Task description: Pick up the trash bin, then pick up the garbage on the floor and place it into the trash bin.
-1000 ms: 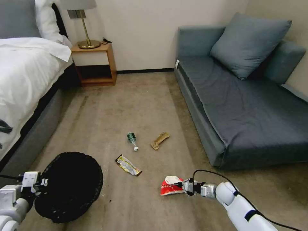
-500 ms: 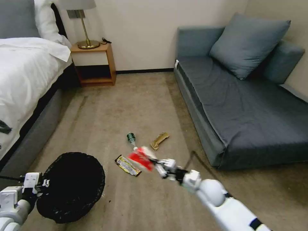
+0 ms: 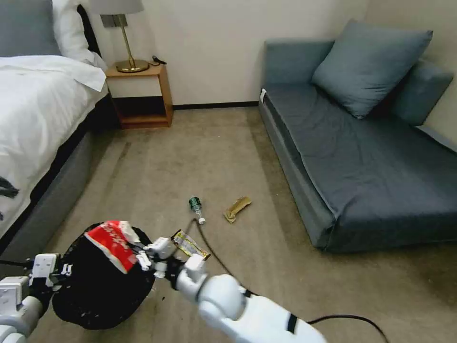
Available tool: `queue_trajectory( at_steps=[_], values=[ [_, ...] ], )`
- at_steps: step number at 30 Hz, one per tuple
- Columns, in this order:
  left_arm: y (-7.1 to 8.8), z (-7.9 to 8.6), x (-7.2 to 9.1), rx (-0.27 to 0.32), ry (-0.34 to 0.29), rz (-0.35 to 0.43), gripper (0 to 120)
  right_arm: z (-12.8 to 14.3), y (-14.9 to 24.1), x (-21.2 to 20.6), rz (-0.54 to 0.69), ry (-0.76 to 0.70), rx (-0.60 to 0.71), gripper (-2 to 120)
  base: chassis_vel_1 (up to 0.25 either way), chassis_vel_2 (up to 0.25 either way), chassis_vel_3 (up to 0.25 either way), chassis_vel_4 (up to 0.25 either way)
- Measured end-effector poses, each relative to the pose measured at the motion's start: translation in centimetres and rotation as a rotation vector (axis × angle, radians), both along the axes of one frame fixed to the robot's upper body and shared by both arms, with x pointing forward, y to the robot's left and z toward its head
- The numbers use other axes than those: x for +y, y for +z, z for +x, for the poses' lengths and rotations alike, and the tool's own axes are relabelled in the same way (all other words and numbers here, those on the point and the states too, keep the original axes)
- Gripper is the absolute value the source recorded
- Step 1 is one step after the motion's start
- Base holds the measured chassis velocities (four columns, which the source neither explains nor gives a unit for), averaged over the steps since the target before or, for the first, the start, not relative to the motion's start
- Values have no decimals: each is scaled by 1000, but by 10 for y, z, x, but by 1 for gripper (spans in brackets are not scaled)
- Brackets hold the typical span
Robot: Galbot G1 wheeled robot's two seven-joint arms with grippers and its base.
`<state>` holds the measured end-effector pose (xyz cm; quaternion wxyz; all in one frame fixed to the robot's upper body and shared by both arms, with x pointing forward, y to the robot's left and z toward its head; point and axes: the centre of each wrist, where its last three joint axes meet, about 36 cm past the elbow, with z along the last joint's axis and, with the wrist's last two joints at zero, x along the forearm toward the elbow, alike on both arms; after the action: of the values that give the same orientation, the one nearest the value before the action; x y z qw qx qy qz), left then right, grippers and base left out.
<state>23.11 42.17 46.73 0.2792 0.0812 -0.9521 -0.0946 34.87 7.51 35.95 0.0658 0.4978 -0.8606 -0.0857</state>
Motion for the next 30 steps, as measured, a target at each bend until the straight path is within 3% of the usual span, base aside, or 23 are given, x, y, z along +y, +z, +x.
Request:
queue_trajectory(
  at_steps=[3,16,18,26,30],
  values=[
    [1,0,-1,-3,-3,-1,5,1,-3,8,-13,-13,13,5,0,0,0,0],
    [1,5,-3,-4,-13,-5,5,-5,-8,-1,-42,-20,-47,56,0,0,0,0],
    [0,5,-1,-2,-9,-5,5,-5,-5,-6,-37,-30,-51,59,0,0,0,0],
    [-5,7,17,-1,35,-14,5,4,-11,-77,-81,-164,-118,91,0,0,0,0],
    [-6,7,23,3,49,-13,5,9,-24,-100,-135,-195,-145,98,0,0,0,0]
  ],
)
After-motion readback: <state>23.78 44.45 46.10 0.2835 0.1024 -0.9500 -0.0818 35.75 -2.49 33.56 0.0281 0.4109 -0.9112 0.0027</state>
